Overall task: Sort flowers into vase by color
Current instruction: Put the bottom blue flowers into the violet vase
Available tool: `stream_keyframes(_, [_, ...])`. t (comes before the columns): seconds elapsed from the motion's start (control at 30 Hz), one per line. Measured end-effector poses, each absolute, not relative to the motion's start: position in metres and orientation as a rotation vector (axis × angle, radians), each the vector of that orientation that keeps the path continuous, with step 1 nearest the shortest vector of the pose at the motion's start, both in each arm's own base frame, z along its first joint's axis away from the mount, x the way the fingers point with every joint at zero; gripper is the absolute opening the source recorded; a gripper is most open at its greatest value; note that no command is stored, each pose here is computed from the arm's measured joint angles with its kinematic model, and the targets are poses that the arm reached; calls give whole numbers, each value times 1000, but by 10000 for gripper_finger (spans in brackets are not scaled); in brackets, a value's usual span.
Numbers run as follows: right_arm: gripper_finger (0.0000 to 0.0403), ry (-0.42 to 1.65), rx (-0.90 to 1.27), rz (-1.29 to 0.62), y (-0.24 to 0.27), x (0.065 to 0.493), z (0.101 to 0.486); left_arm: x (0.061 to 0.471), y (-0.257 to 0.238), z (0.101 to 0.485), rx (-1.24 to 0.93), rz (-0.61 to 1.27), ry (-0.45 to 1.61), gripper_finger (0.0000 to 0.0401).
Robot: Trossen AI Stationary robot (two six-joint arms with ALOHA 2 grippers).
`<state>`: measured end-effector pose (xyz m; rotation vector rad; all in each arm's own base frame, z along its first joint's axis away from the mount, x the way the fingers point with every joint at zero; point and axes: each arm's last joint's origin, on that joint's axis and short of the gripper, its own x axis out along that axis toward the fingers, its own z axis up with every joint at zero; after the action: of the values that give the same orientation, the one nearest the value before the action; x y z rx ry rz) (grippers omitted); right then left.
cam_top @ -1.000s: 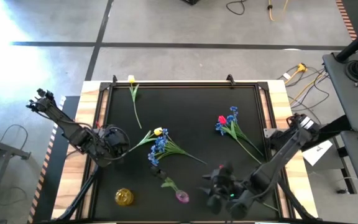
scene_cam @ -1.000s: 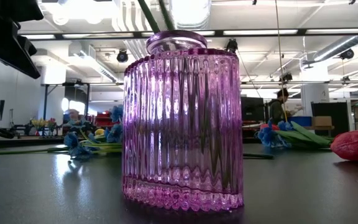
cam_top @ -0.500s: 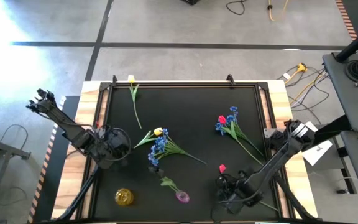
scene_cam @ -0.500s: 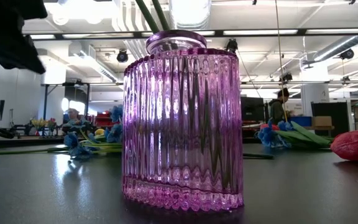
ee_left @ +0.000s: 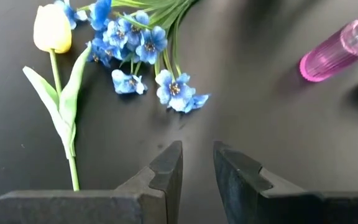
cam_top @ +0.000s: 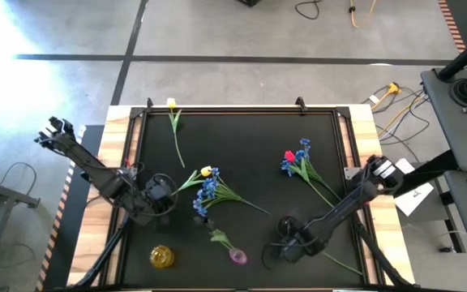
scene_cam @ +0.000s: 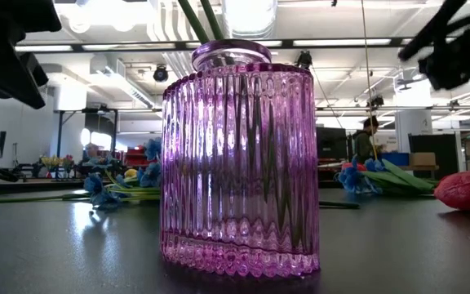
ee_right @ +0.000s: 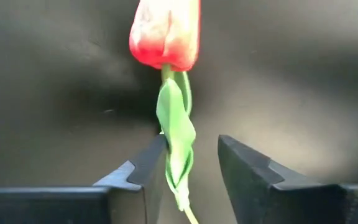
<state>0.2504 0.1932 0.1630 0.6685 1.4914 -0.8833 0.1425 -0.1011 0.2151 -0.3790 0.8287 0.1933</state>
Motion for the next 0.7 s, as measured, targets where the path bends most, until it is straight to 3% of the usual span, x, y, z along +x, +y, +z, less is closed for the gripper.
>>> stream_keyframes(0.53, [60, 1505, 745, -775, 184, 254, 144, 144, -104, 211, -326, 139, 885, 77])
stream_keyframes(0.7, [73, 1446, 722, -782, 182, 256, 150, 144, -104, 211, -325, 139, 885, 77])
